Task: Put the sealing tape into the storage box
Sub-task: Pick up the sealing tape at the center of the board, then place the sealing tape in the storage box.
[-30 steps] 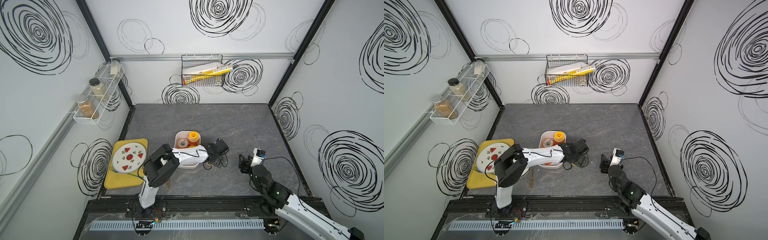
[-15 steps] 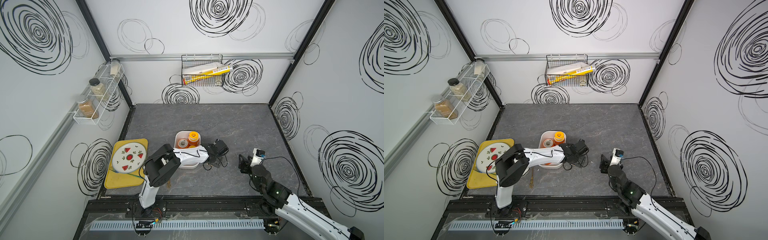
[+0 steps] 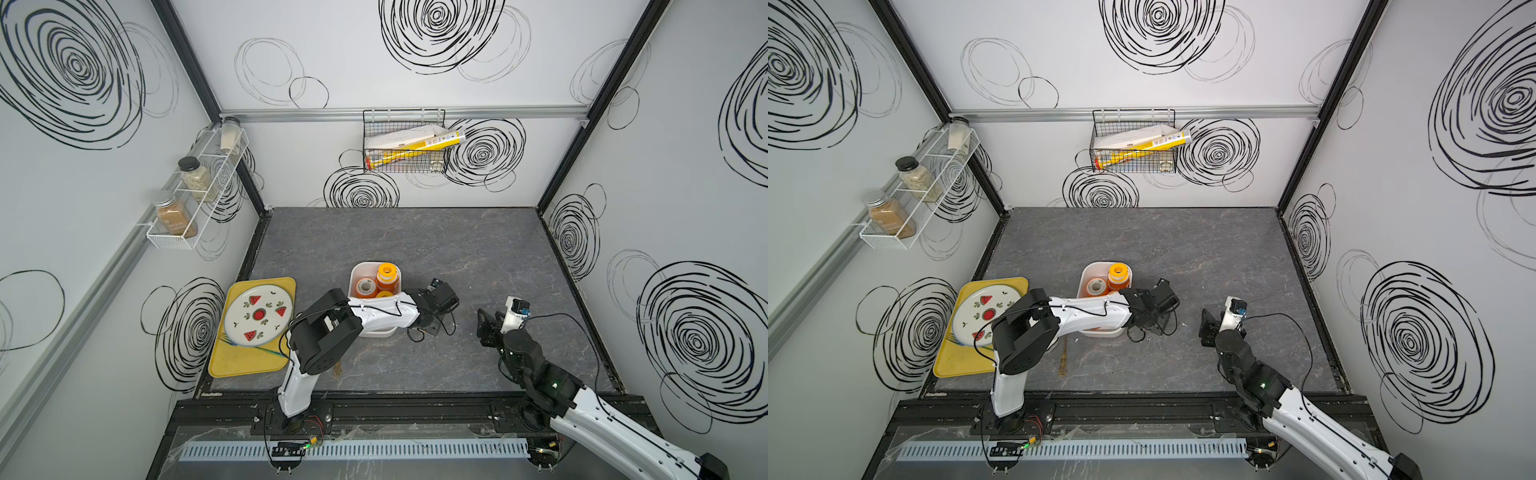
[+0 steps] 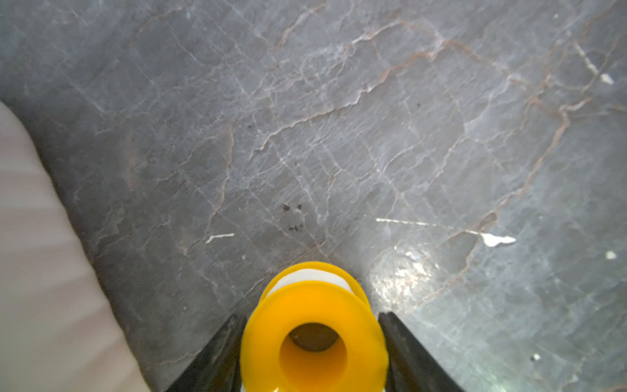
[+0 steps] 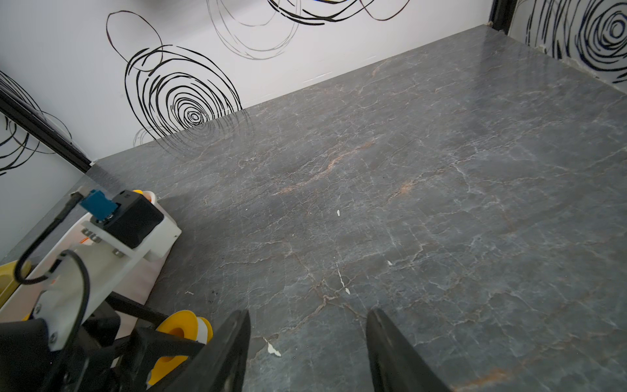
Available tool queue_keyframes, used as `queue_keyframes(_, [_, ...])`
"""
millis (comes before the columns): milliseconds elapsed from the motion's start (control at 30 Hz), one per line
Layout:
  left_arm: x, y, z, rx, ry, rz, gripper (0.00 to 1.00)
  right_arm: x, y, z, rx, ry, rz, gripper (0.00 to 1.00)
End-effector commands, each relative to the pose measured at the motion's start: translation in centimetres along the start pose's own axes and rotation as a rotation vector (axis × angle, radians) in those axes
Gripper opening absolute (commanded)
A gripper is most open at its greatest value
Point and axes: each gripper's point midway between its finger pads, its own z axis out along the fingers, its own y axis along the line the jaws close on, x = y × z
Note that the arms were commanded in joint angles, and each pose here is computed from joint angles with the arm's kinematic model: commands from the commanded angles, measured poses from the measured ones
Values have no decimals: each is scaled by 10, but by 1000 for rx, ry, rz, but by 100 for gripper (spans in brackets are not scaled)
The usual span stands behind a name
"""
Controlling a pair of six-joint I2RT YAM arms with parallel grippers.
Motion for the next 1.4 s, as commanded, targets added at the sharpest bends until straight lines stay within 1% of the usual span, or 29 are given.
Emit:
queue_keyframes(0, [-6,-1,-8,-29,-16,9,62,-5,4,0,-9,-13,10,59])
queue_keyframes(233, [-34,-4,-41,-24,-96,9,61,-6,4,0,-9,-16,10,59])
queue_keyframes(400, [-49,4,-63,-40,-138,4,61,-6,4,0,-10,-14,8,59])
queue_keyframes(500, [-60,22,-78,-73,-172,-22,61,-6,5,0,-10,-14,4,59])
queue_keyframes(600, [-69,49,-93,-97,-197,-65,61,-5,5,1,-9,-10,2,59])
queue_keyframes(733, [-73,100,-103,-137,-215,-155,61,-5,5,1,-9,-9,-2,59])
queue_keyframes(933, [-64,176,-102,-210,-206,-307,61,-5,6,2,-10,-7,-6,59])
queue_keyframes(1033, [-59,198,-95,-209,-199,-363,61,-5,6,2,-11,-6,-6,59])
queue_keyframes(1133, [-55,213,-87,-222,-183,-399,61,-5,7,2,-14,-6,-4,59])
queue_keyframes(1367, [-51,219,-69,-212,-149,-417,61,-5,7,2,-17,-5,-3,59])
